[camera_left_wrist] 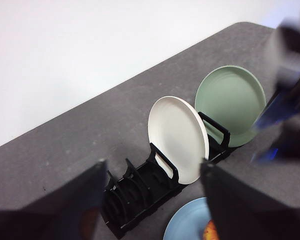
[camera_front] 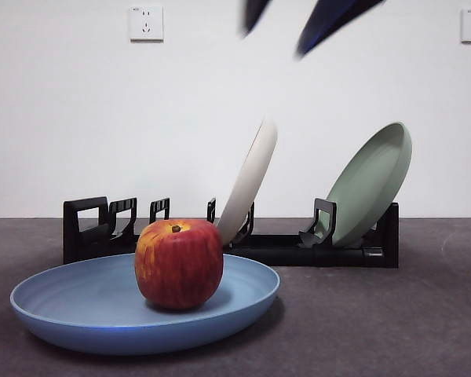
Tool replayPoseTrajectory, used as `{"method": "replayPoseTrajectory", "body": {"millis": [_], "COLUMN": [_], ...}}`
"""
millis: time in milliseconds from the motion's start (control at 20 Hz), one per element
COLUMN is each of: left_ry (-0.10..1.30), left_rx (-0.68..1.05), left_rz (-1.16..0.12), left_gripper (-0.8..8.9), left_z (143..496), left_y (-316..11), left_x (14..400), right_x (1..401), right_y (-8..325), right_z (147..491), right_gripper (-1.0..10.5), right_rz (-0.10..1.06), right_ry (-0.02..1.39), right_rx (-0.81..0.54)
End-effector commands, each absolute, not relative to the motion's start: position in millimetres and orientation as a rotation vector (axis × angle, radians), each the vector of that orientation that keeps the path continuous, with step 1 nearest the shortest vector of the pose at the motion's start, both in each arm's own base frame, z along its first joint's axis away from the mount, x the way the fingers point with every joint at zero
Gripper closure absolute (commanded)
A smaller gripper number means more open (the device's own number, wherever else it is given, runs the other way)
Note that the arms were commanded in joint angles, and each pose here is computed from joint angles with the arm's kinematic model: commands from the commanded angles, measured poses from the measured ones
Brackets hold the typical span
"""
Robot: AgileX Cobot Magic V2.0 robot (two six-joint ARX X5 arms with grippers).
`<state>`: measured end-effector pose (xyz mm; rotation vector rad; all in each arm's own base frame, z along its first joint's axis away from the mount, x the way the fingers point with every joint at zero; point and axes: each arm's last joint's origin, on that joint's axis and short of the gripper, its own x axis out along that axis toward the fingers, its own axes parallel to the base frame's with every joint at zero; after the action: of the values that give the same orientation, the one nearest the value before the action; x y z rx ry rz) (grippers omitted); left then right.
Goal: Take the blue plate from the plate rack,put the plate on the table,take the apple from the table,put the apple in the plate
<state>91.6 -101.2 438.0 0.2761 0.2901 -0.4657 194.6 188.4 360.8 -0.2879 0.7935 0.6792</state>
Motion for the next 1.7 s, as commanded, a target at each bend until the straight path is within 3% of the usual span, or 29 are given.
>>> {"method": "replayPoseTrajectory", "body": {"millis": [50, 300, 600, 800, 1400, 1500, 1700], "left_ry": [0.295, 0.338, 0.291, 0.256, 0.365, 0.355, 0.283], "left_rx": [0.312, 0.332, 0.183, 0.101, 0.115, 0.206, 0.184], "left_rz": [-0.470, -0.518, -0.497, -0.492, -0.484, -0.496, -0.394], "left_gripper": [8.21, 8.22, 8.22, 8.21, 8.16, 8.16, 8.16], "left_z": [435.3, 428.6, 380.9, 341.4, 329.8, 328.8, 331.6], "left_y": [-107.5, -112.4, -88.9, -76.5, -80.5, -79.5, -51.0], "left_x": [96.7, 109.1, 124.6, 118.5, 124.3, 123.1, 109.3], "right_x": [184.0, 166.4, 150.5, 144.0, 144.1, 144.1, 144.1], "right_y": [168.9, 140.8, 122.6, 116.8, 117.0, 117.0, 117.0], "right_z": [380.1, 391.4, 334.6, 311.7, 311.3, 311.3, 311.3], "right_gripper": [9.6, 9.6, 9.6, 9.5, 9.5, 9.5, 9.5], "right_rz": [0.668, 0.653, 0.621, 0.605, 0.608, 0.608, 0.608], "right_ry": [0.717, 0.623, 0.564, 0.584, 0.589, 0.589, 0.590], "right_rx": [-0.263, -0.242, -0.123, -0.128, -0.129, -0.129, -0.129]}}
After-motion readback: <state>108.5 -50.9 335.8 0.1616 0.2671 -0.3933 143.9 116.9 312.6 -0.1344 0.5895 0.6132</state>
